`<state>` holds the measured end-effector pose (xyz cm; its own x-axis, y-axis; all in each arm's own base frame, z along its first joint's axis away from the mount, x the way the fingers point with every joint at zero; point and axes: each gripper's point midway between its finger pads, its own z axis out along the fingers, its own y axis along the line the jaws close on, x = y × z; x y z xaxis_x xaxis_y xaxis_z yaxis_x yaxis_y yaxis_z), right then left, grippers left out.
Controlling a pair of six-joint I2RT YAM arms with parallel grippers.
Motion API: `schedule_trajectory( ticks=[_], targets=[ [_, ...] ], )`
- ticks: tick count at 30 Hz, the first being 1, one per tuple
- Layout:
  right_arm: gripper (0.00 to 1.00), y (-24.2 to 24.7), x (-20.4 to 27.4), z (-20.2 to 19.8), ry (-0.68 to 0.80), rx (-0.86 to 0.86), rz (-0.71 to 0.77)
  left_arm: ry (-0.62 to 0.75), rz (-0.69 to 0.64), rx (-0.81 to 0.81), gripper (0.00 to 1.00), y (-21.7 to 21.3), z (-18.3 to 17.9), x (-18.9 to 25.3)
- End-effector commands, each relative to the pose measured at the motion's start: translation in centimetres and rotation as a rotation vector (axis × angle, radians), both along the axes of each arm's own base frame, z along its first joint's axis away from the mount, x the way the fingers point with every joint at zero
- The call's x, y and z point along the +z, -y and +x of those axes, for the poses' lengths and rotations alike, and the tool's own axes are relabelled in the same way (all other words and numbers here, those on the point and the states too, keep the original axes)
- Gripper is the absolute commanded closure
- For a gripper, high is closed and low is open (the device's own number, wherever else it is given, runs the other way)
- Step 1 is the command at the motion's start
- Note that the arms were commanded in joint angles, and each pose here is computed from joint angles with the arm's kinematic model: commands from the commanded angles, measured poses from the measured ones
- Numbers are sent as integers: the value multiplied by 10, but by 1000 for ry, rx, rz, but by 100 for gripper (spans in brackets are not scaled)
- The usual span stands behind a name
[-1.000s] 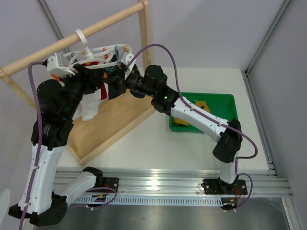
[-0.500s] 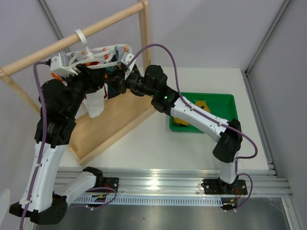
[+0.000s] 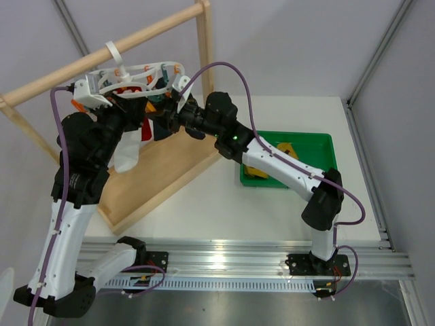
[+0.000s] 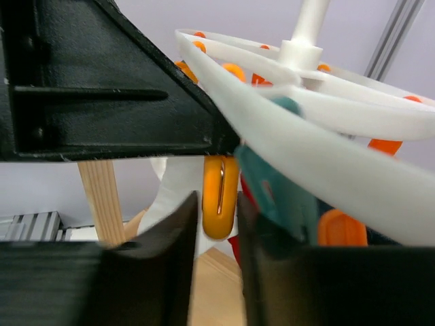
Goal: Clip the socks to the hanger
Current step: Open the clamp at the hanger.
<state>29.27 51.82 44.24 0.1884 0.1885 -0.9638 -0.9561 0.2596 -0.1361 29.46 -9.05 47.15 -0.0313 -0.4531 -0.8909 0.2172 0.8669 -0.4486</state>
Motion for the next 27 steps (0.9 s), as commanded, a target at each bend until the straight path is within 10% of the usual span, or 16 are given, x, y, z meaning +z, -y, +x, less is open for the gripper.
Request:
schedule_trajectory(
  ticks=[1,11,27],
  targets=[
    [63,13,28,-12,32,8,58,42,-18,-22,86,5,0,9],
    [12,64,0,-18,-72,-131,-65,28,-3,-45,99,10,5,4],
    [9,341,-176,78,-633,-1221,-268,-12,-1,19,91,0,7,-12]
  ],
)
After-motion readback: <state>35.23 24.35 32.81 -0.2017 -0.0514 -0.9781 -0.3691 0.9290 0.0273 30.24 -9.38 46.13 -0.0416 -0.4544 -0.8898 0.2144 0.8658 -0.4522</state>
